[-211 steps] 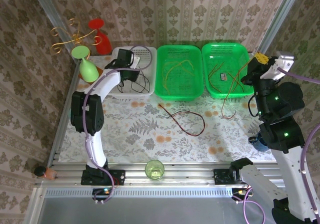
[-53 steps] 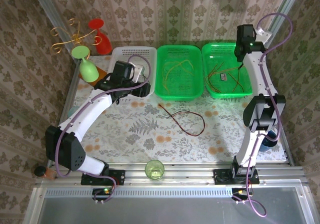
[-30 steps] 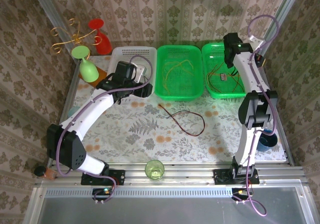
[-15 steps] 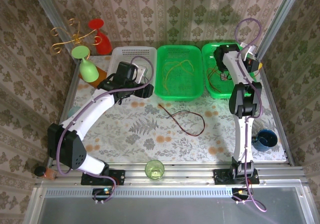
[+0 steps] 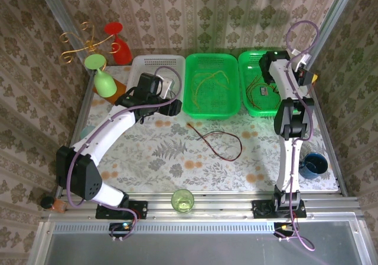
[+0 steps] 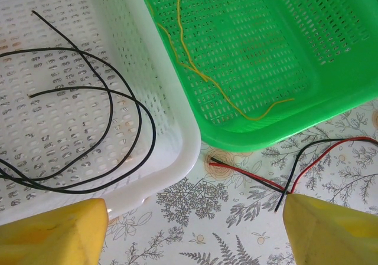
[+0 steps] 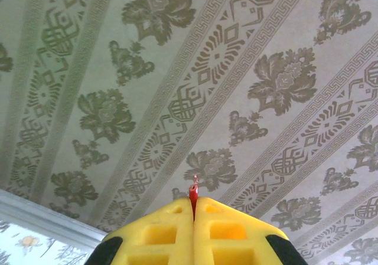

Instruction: Untangle the cables

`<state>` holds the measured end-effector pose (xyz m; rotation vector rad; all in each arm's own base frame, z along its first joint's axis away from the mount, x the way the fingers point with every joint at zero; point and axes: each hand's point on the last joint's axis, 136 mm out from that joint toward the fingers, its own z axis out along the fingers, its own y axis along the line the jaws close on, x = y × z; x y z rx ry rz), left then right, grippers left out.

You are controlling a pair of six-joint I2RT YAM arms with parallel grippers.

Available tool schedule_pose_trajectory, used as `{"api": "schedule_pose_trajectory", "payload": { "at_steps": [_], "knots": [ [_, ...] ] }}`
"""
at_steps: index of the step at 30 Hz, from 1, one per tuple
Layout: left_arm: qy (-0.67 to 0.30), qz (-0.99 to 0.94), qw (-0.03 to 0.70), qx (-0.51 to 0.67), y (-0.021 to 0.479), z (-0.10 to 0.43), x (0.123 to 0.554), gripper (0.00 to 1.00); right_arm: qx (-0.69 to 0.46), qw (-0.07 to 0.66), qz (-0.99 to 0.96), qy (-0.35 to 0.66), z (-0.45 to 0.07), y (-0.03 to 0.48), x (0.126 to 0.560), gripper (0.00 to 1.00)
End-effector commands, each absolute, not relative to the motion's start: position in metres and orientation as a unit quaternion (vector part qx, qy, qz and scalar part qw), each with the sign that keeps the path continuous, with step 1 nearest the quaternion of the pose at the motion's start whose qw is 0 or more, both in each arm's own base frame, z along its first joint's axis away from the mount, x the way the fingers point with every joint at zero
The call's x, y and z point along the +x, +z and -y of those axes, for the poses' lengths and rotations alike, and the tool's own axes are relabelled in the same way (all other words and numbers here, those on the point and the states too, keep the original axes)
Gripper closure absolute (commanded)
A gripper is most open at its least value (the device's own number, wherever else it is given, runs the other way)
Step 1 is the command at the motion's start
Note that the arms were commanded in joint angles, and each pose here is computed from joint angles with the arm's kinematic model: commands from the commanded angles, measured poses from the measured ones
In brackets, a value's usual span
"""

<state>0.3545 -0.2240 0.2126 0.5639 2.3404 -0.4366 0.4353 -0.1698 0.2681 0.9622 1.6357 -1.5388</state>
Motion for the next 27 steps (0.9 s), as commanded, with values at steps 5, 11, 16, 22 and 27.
{"api": "schedule_pose_trajectory", "payload": {
  "at_steps": [5, 11, 16, 22, 27],
  "knots": [
    [-0.175, -0.900, 0.334, 0.219, 0.208, 0.230, 0.352, 0.21, 0.302, 0.358, -0.663, -0.583, 0.112, 0.291, 0.445, 1.00],
    [-0.168, -0.901, 0.332, 0.224, 0.208, 0.226, 0.347, 0.21, 0.294, 0.350, -0.754, -0.471, 0.088, 0.262, 0.476, 1.00],
    [-0.164, -0.901, 0.336, 0.220, 0.209, 0.220, 0.344, 0.20, 0.237, 0.426, -0.813, -0.318, 0.065, 0.257, 0.500, 1.00],
    [-0.169, -0.902, 0.333, 0.218, 0.208, 0.222, 0.343, 0.20, 0.212, 0.353, -0.898, -0.157, 0.059, 0.207, 0.519, 1.00],
    [-0.166, -0.901, 0.336, 0.217, 0.211, 0.220, 0.342, 0.20, 0.199, 0.340, -0.919, 0.003, 0.042, 0.184, 0.530, 1.00]
  ]
}}
